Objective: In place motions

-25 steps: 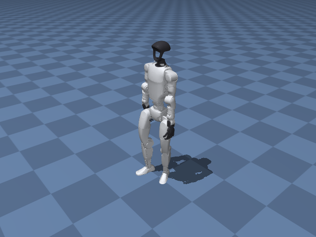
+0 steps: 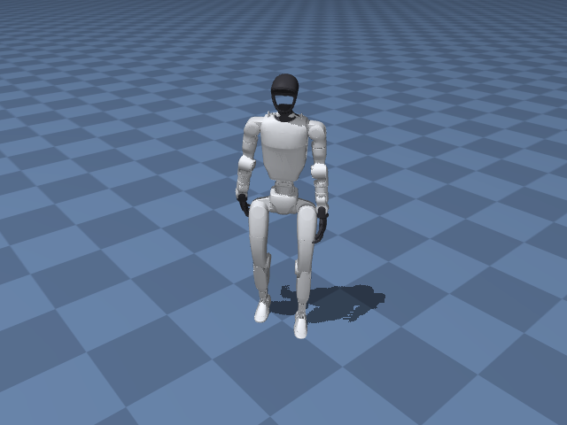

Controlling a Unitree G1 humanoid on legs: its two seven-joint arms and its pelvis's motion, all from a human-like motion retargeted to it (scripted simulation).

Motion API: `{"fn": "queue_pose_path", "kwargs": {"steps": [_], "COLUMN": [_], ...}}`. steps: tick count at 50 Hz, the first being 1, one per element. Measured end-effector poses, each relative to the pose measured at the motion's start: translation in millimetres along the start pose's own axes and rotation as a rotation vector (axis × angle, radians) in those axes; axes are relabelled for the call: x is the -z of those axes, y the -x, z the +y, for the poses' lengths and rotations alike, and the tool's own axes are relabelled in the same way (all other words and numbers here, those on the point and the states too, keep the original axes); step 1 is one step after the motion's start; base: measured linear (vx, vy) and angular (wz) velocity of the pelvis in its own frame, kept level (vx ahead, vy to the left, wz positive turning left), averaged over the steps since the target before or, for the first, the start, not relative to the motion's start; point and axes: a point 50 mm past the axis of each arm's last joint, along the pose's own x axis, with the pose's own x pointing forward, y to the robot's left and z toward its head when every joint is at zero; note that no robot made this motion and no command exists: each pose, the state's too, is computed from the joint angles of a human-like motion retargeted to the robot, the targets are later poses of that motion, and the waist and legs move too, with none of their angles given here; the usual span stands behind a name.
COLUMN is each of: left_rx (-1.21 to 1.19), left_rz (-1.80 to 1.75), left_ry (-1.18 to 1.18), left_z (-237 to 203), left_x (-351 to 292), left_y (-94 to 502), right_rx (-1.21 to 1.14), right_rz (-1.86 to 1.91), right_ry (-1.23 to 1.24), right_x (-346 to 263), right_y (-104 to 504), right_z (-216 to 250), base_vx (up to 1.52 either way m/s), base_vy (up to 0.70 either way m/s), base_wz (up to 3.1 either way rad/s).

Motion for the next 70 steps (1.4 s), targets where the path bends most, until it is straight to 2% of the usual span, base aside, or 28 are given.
{"fn": "queue_pose_path", "kwargs": {"steps": [5,11,25,40,46,52,60,70], "left_rx": [-0.038,-0.049,-0.111,-0.166,-0.13,-0.08,-0.115,-0.085], "left_rz": [-0.033,0.053,0.113,0.253,0.276,0.228,0.175,0.317], "left_ry": [0.044,0.122,0.221,0.421,0.335,0.174,0.156,0.105], "left_z": [-1.5,-3.1,16.2,-9.4,-5.0,16.3,23.9,11.0], "left_x": [-9.7,20.1,39.1,77.2,82.1,60.3,45.4,84.1], "left_y": [-0.3,1.4,5.1,11.3,12.7,9.3,7.2,14.7], "right_rx": [0.029,0.12,0.039,0.056,0.053,0.024,0.027,-0.008], "right_rz": [-0.056,-0.057,-0.132,-0.183,-0.144,-0.108,-0.111,-0.1], "right_ry": [0.014,0.072,0.117,0.046,0.088,0.066,0.103,0.172], "right_x": [-15.0,-21.9,-34.3,-28.3,-13.1,-10.5,-12.6,-18.9], "right_y": [5.5,11.3,5.7,7.7,3.1,0.1,-0.8,-1.0], "right_z": [-10.3,-24.1,-1.8,-15.9,-15.0,-5.2,-1.7,6.1], "base_vx": [-0.45,-0.31,-0.15,0.1,0.23,0.1,0.12,0.19], "base_vy": [-0.02,0.11,0.21,0.38,0.29,0.08,-0.03,-0.11], "base_wz": [1.72,2.66,2.88,1.53,1.89,1.72,0.97,0.65]}}
